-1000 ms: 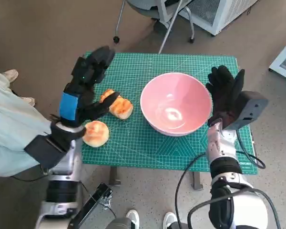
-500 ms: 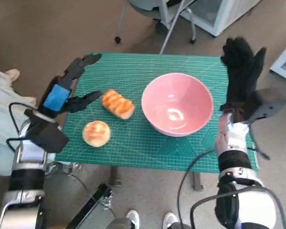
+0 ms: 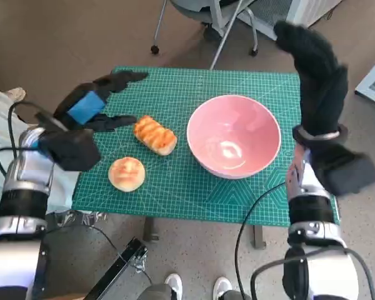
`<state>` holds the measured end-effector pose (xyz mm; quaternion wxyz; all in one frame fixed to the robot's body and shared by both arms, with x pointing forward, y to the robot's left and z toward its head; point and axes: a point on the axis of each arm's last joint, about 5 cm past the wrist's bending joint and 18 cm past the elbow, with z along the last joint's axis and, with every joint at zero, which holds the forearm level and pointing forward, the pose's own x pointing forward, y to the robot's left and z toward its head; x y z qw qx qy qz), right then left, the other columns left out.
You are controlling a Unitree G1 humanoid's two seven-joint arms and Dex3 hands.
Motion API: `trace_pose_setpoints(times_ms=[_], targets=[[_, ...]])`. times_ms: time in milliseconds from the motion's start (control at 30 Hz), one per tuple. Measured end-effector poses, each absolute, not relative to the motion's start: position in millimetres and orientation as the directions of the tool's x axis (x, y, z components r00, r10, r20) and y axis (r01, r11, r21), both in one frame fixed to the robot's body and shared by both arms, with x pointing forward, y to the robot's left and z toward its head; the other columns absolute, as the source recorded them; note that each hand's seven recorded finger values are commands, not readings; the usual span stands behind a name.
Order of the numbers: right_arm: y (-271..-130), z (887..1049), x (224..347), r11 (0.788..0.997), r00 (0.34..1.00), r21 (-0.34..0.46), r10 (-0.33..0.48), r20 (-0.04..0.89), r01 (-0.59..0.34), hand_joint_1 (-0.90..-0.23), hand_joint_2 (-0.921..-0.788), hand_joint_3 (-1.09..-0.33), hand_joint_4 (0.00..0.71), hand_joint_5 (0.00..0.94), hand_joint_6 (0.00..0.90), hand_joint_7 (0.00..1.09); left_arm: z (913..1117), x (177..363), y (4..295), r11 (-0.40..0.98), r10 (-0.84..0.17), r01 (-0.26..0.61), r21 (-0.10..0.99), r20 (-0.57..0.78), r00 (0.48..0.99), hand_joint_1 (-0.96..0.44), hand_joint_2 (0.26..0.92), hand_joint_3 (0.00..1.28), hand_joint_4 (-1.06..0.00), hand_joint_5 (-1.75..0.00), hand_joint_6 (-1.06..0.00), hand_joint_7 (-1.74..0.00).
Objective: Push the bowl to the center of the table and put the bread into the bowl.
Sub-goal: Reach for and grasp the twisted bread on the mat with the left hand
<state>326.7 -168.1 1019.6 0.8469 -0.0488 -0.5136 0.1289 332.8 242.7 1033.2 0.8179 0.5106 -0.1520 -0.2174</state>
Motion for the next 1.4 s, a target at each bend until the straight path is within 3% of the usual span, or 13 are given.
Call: trace_pose_setpoints(times_ms=[267, 967, 1400], targets=[[-168.8, 1021.2, 320.7, 0.949, 0.383, -0.246, 0.304, 0.872, -0.195, -0.523, -0.921, -0.687, 0.371, 0.007, 0.087, 0.78, 1030.6, 344.4, 232.8, 0.232, -0.463, 0.292, 0.928, -0.159, 0.872, -0.16, 0.822, 0.0, -0.26, 0.0, -0.38, -0.1], [-168.0, 1017.7, 315.2, 0.942, 0.37, -0.262, 0.325, 0.87, -0.211, -0.516, -0.921, -0.678, 0.359, 0.0, 0.063, 0.81, 1002.0, 358.5, 189.6, -0.119, -0.329, 0.415, 0.902, -0.43, 0.841, -0.15, 0.801, 0.01, -0.22, 0.0, -0.37, -0.03], [-169.0, 1015.3, 314.2, 0.942, 0.379, -0.262, 0.326, 0.866, -0.211, -0.509, -0.921, -0.677, 0.343, 0.0, 0.06, 0.82, 982.6, 357.1, 168.5, -0.231, -0.328, 0.424, 0.876, -0.48, 0.813, -0.11, 0.863, 0.02, -0.42, -0.02, -0.53, -0.06]])
